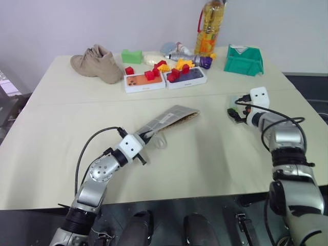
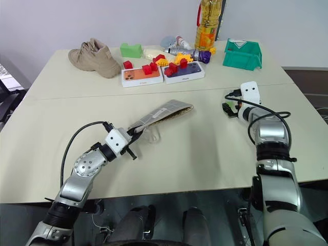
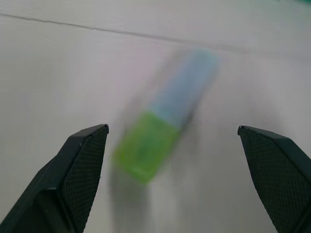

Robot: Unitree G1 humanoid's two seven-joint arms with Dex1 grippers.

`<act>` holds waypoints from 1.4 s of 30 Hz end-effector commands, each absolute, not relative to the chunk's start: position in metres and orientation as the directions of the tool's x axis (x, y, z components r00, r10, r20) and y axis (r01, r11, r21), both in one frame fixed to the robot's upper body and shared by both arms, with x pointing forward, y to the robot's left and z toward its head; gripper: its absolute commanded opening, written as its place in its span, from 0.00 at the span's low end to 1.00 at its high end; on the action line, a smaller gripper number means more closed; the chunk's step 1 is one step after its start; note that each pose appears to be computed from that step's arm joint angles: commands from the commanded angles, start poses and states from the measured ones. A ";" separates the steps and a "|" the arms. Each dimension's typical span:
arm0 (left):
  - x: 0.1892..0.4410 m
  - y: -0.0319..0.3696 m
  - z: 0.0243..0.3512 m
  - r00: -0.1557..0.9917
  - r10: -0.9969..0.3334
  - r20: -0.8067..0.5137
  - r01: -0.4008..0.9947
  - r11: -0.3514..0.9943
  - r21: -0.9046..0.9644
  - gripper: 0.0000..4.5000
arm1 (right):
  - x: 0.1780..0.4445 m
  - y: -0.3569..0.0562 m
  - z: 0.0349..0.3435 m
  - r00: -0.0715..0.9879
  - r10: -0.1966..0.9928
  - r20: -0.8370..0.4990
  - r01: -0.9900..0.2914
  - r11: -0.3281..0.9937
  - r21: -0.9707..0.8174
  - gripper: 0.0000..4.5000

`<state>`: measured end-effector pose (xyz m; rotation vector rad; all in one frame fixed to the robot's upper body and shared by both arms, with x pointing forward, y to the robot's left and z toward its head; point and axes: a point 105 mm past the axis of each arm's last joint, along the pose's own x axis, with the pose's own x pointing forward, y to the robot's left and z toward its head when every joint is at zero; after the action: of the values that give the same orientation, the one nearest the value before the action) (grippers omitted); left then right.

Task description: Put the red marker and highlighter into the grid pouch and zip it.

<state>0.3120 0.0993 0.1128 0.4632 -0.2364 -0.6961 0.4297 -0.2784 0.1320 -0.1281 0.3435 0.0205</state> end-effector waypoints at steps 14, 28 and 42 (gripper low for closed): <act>0.317 0.106 0.125 0.776 -0.621 0.108 0.508 0.718 0.476 0.00 | 0.441 -0.255 0.167 0.969 0.125 -0.211 -0.181 0.945 -0.272 0.21; 0.324 0.114 0.129 0.780 -0.615 0.112 0.497 0.719 0.485 0.00 | 0.334 -0.183 0.192 0.634 0.704 -0.321 -0.761 0.490 -0.426 0.21; 0.313 0.102 0.129 0.732 -0.672 0.111 0.547 0.678 0.492 0.00 | 0.342 -0.177 0.174 0.626 0.684 -0.374 -0.773 0.482 -0.411 0.21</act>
<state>0.3194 0.1066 0.1177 0.4440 -0.2358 -0.6748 0.3397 -0.1826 0.1598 -0.5603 0.2235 0.8866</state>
